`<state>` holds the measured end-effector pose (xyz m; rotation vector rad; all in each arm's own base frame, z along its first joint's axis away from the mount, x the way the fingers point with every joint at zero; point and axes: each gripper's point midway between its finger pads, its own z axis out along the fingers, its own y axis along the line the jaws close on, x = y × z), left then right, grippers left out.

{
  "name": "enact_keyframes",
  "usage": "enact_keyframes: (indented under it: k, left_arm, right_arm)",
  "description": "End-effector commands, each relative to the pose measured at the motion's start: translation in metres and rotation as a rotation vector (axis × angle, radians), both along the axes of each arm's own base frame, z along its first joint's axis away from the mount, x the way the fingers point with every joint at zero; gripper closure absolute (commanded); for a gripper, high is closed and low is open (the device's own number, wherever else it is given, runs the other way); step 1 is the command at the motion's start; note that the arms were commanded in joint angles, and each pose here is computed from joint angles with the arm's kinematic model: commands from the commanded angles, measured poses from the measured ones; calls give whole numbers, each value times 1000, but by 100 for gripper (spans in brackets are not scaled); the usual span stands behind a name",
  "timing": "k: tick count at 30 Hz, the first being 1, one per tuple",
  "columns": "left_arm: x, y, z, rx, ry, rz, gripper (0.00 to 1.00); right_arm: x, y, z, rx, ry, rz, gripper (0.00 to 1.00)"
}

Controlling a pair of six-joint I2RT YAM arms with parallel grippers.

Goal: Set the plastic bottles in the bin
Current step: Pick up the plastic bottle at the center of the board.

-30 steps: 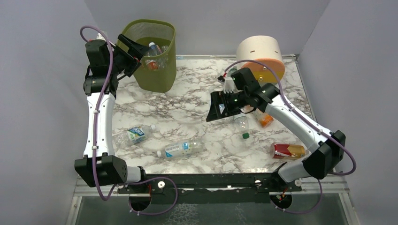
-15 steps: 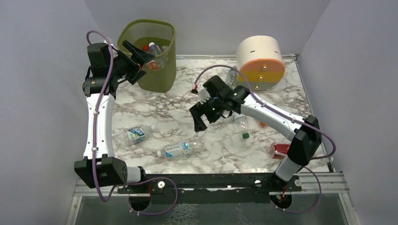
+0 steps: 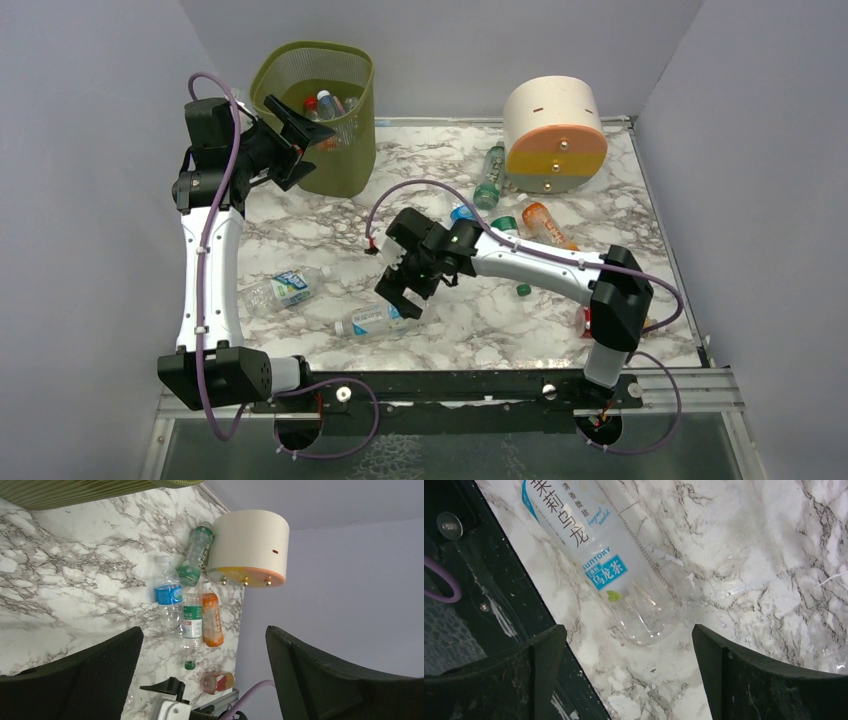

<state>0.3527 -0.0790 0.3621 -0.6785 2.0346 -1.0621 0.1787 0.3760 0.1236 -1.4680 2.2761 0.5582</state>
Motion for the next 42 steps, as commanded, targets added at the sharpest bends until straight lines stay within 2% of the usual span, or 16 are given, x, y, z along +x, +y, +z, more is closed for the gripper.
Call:
enact_keyframes:
  k: [1,24,32,37,42]
  left_arm:
    - [-12,-7,1,-4,3,-39,1]
    - [-18,-6,-1,13,21,-34,1]
    - [-16,-5,-3,16,25,-34,1]
    - [-14,-5,-5,17,30,-35,1]
    - [-11,-6,-8,19,37,-41,1]
  right_arm:
    - [0,10,-21,-42,-60,54,0]
    - [-15,13,-89,-197,-19,86,1]
    - [-21,3,-89,-215,0,65,15]
    - [-20,-3,-80,-223,-11,26,32]
    - [-17,-2,-57,-191,-30,-10,36]
